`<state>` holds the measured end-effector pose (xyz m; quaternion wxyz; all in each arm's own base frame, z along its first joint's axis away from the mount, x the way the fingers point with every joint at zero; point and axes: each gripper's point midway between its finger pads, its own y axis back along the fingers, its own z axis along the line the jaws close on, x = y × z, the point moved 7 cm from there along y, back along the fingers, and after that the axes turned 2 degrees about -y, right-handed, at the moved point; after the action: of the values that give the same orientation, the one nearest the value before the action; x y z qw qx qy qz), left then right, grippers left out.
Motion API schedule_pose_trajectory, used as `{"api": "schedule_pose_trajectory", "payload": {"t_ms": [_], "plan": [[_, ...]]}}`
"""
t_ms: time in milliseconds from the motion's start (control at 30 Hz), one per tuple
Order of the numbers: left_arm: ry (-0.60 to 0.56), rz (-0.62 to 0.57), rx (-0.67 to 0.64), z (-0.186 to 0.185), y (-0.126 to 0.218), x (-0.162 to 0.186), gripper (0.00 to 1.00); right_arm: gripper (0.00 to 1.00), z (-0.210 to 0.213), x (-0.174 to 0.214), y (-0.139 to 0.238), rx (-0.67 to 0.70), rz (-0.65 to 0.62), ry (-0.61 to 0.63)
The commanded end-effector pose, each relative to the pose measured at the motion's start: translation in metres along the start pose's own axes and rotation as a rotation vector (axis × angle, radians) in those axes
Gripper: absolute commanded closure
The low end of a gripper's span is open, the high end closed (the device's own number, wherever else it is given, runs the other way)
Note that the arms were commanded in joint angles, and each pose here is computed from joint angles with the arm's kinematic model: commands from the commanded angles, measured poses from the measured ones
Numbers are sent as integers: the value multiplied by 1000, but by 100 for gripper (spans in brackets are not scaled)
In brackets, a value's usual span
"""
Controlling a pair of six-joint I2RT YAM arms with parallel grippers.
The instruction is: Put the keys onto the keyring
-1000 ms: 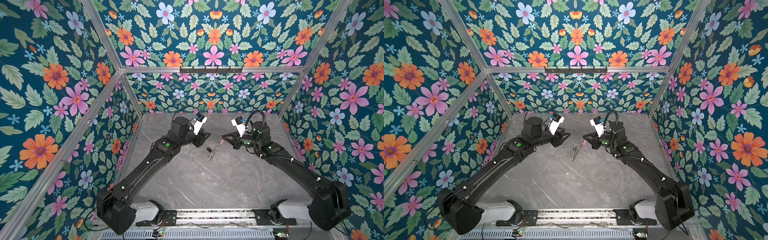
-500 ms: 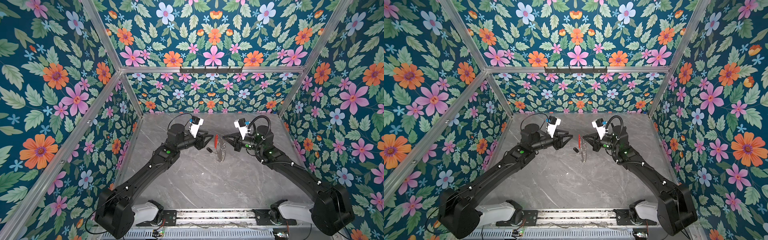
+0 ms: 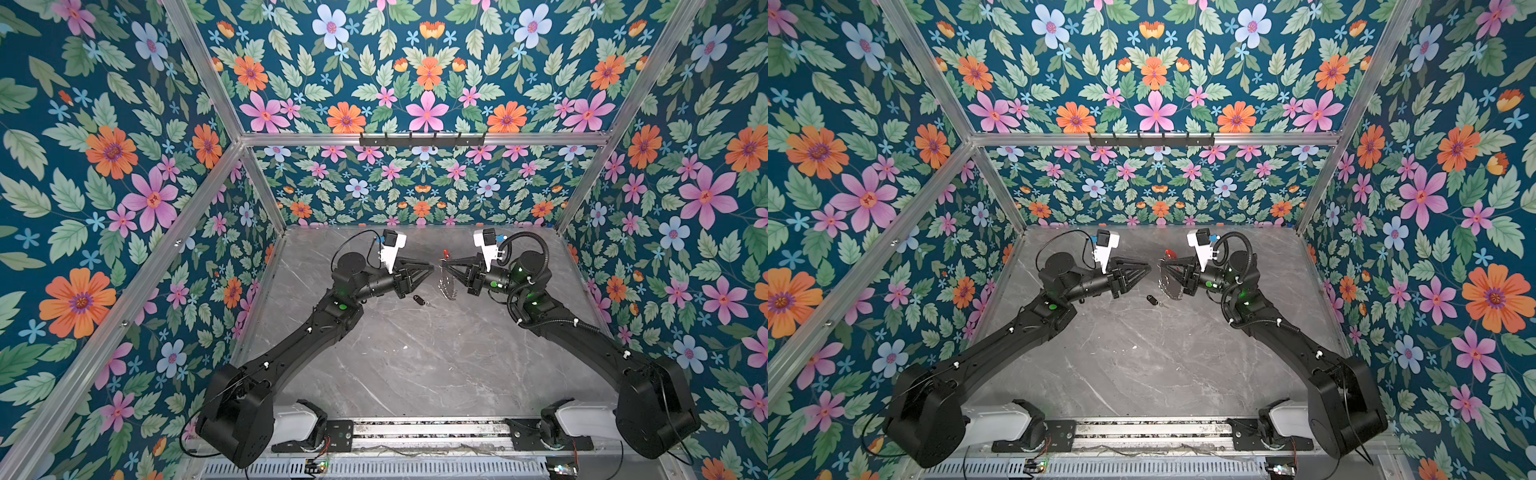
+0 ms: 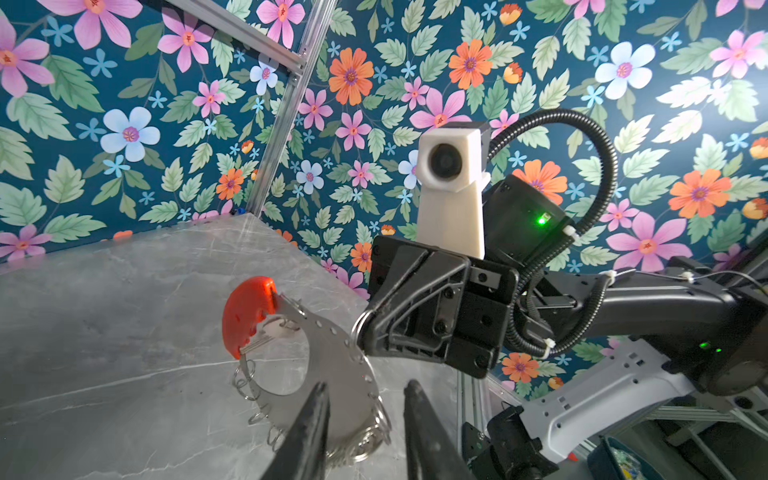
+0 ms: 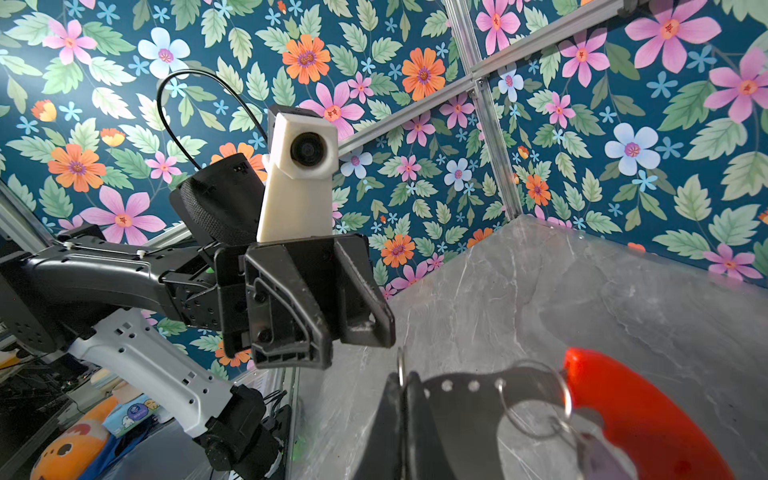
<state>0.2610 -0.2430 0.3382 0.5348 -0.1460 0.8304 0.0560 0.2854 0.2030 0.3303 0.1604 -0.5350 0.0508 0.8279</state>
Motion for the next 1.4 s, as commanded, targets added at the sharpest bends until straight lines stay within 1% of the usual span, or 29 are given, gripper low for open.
{"api": "schedule_pose_trajectory", "payload": {"t_ms": [0,133,333,700,800,867,1000,1133,1233,1267,1300,1333,1367], "plan": [[-10,-34,64,-8,-2,-9,71,100,12,-13,-1,-77,-45,33],[-3,-39,91,-9,-6,-12,77,100,14,-15,-1,-93,-46,30],[5,-37,107,-8,-11,-12,83,100,15,-14,-1,-103,-40,22],[20,-18,142,-10,-19,-7,83,100,13,-12,-2,-110,-36,13],[26,-9,153,-9,-22,-6,87,100,13,-12,-3,-111,-35,10],[31,-2,158,-9,-24,-4,93,100,12,-11,-3,-110,-29,4],[21,8,135,-7,-23,-3,100,100,9,-7,-3,-84,-10,-1],[-28,33,79,-6,-20,-3,100,100,6,-3,-1,-36,11,-4],[-71,63,11,-2,-17,-1,100,100,3,0,1,12,25,-10],[-88,83,-14,0,-16,1,100,93,2,1,2,29,32,-10],[-113,107,-37,1,-15,2,100,80,1,2,2,50,41,-13],[-137,126,-51,1,-14,3,100,70,-1,2,4,80,45,-17],[-166,150,-65,1,-12,3,100,62,-3,3,6,123,55,-19]]}}
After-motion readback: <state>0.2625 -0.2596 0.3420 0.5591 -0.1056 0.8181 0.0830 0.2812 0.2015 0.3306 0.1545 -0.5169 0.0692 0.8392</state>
